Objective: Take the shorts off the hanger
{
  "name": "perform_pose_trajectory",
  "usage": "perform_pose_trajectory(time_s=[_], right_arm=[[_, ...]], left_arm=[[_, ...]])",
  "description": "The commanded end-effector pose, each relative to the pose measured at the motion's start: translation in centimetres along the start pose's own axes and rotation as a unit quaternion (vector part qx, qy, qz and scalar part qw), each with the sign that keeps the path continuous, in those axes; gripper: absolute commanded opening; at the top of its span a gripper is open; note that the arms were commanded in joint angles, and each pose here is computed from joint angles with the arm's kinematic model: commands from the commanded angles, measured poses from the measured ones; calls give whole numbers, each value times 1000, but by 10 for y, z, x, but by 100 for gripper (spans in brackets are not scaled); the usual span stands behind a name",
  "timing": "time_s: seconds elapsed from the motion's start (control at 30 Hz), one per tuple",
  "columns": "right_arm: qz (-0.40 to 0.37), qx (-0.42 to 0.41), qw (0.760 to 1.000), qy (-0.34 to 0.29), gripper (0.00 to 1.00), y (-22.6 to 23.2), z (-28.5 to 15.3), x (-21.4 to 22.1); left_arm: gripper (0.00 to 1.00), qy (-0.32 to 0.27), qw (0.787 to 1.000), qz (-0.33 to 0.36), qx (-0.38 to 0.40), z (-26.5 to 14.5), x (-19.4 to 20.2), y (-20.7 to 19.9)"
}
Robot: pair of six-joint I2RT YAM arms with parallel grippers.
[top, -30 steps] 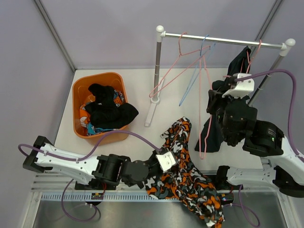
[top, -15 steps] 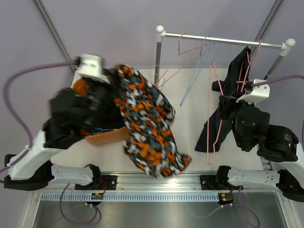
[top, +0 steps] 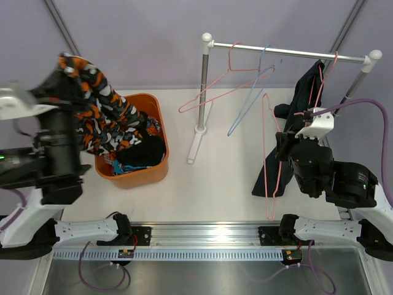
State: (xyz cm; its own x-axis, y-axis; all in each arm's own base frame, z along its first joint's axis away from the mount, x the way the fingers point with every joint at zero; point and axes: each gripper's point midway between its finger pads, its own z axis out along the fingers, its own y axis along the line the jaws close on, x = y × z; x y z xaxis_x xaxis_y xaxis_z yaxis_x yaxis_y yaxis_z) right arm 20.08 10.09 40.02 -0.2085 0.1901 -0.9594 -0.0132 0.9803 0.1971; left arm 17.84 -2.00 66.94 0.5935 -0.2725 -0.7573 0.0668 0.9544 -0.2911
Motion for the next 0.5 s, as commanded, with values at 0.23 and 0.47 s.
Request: perform_pose_trajectory(time_s=[0.23,0.47], right_arm=[[37,-1,999,14,0,-8,-3,14],[51,-2,999,18,0,-26,-13,16]], left_arm=[[2,205,975,77,44,-22,238,-44],[0,411,908,-31,-77,-20,370,23]])
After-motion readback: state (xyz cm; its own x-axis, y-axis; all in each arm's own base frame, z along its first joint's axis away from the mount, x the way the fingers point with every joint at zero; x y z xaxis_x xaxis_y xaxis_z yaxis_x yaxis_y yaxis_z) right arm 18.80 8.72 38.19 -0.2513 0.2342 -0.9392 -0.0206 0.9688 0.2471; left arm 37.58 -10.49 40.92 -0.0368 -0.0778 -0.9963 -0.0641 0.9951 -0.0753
